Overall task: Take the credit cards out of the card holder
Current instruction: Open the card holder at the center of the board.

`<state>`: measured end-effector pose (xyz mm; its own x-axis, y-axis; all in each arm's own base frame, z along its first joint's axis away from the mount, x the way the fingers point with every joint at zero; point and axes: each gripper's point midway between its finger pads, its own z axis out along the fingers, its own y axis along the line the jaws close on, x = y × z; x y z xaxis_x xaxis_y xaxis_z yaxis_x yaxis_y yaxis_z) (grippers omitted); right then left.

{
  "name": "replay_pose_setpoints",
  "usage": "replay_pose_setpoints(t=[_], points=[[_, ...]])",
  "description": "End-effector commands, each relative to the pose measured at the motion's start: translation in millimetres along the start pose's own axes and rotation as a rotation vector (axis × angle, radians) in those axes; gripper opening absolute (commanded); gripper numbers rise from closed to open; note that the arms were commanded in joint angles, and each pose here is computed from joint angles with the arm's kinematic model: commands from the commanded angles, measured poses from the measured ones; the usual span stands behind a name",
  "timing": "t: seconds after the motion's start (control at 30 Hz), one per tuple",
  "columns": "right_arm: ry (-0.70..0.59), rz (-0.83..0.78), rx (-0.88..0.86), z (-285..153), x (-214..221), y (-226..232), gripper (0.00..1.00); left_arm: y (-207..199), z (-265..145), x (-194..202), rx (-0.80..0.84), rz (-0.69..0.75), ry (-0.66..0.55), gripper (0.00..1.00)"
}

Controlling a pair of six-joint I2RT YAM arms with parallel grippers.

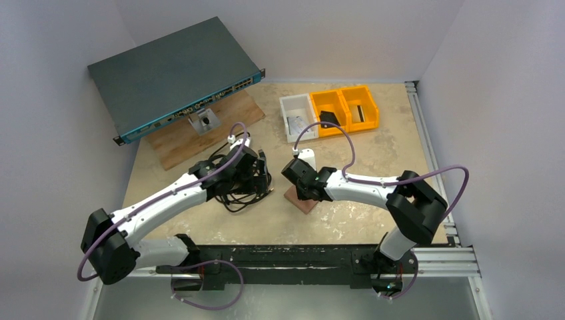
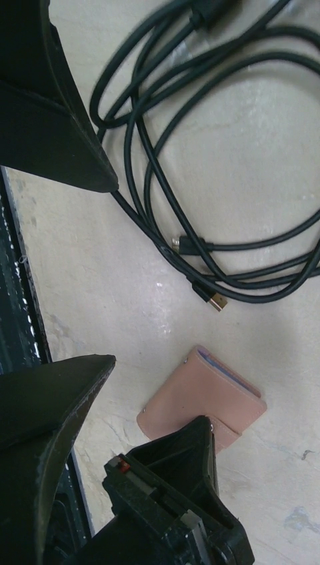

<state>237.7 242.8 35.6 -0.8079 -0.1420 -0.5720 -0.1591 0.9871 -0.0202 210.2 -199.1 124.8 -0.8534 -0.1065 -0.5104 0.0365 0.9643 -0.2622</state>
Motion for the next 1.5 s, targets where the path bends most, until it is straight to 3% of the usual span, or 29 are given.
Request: replay_pose_setpoints(t=[0.0, 0.27, 0.47, 0.63, 0.87, 0.97, 1.07, 1.47], points=[[0.043, 0.036, -0.006, -3, 13, -4, 0.00, -44, 18, -3, 0.130, -0.018, 0.024, 0.89], [0.071, 0.127, -0.118, -22, 10, 15, 0.00, -97, 49, -2, 0.252, -0.058, 0.095, 0.46], [0.077, 0.182, -0.152, -27, 9, 21, 0.00, -112, 75, 10, 0.284, -0.090, 0.154, 0.17], [0.081, 0.211, -0.161, -26, 13, 22, 0.00, -108, 95, 32, 0.260, -0.115, 0.222, 0.05], [0.034, 0.187, -0.113, -27, 6, 11, 0.02, -80, 116, 59, 0.108, -0.140, 0.299, 0.00], [-0.020, 0.171, -0.134, -33, -6, 13, 0.28, -67, 118, 66, 0.057, -0.140, 0.307, 0.00], [-0.075, 0.155, -0.132, -40, -18, 14, 0.42, -60, 119, 70, 0.038, -0.138, 0.317, 0.00], [-0.077, 0.092, -0.112, -20, -11, 26, 0.40, -59, 117, 67, 0.076, -0.142, 0.331, 0.00]])
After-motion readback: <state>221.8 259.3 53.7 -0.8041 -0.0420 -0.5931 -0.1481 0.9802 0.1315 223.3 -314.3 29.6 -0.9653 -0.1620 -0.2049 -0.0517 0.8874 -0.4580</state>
